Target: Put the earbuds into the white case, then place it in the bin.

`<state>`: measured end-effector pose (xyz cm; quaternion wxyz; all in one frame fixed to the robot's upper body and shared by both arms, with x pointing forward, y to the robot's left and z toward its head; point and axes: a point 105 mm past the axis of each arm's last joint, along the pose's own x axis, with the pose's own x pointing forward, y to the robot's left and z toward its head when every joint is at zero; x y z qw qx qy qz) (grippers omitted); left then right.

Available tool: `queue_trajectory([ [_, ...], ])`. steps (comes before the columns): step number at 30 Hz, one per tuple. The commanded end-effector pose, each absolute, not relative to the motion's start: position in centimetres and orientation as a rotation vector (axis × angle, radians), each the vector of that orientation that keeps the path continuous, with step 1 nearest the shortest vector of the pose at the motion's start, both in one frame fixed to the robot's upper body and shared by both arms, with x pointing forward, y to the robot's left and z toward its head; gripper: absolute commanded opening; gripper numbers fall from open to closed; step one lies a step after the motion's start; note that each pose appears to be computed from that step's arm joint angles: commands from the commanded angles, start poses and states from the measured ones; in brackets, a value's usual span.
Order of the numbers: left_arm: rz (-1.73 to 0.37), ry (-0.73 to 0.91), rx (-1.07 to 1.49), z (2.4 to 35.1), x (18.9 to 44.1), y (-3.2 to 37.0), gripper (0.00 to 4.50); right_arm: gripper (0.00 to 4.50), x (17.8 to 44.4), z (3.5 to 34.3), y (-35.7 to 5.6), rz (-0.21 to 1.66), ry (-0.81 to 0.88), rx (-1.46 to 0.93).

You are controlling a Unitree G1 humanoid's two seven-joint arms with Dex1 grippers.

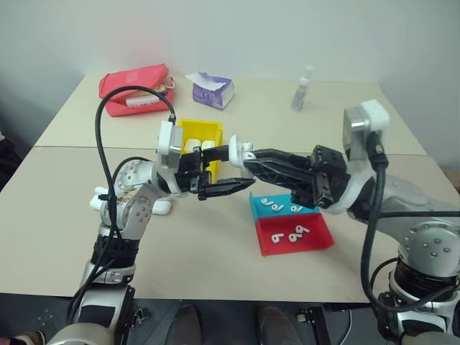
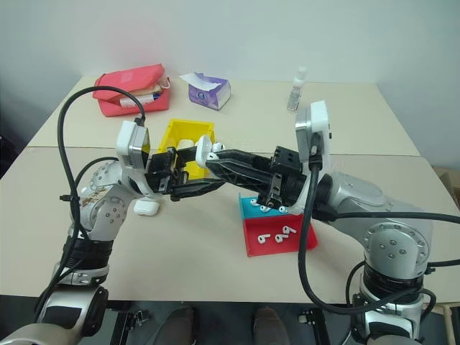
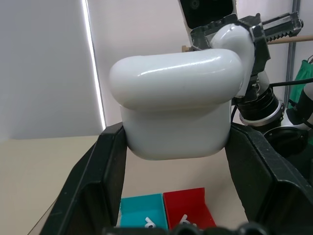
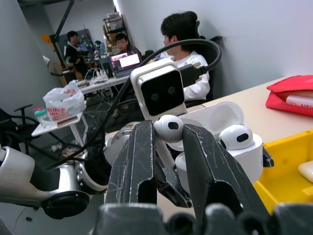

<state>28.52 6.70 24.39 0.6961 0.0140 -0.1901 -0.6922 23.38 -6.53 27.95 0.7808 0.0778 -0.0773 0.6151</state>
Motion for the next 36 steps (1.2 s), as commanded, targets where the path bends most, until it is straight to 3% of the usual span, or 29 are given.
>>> queue_trajectory([
  [1, -1.56, -0.5, 0.065, 26.3, 27.1, 6.9, 2.75, 0.61, 23.5, 28.6, -6.8, 1.306, -0.21, 0.156],
  [15, -1.552, -0.485, 0.051, 25.1, 27.5, 7.0, 2.75, 0.61, 23.4, 29.9, -7.4, 1.327, -0.248, 0.216],
  [36, -1.552, -0.506, 0.06, 26.5, 27.0, 6.6, 2.75, 0.61, 24.6, 28.5, -6.3, 1.298, -0.179, 0.156],
])
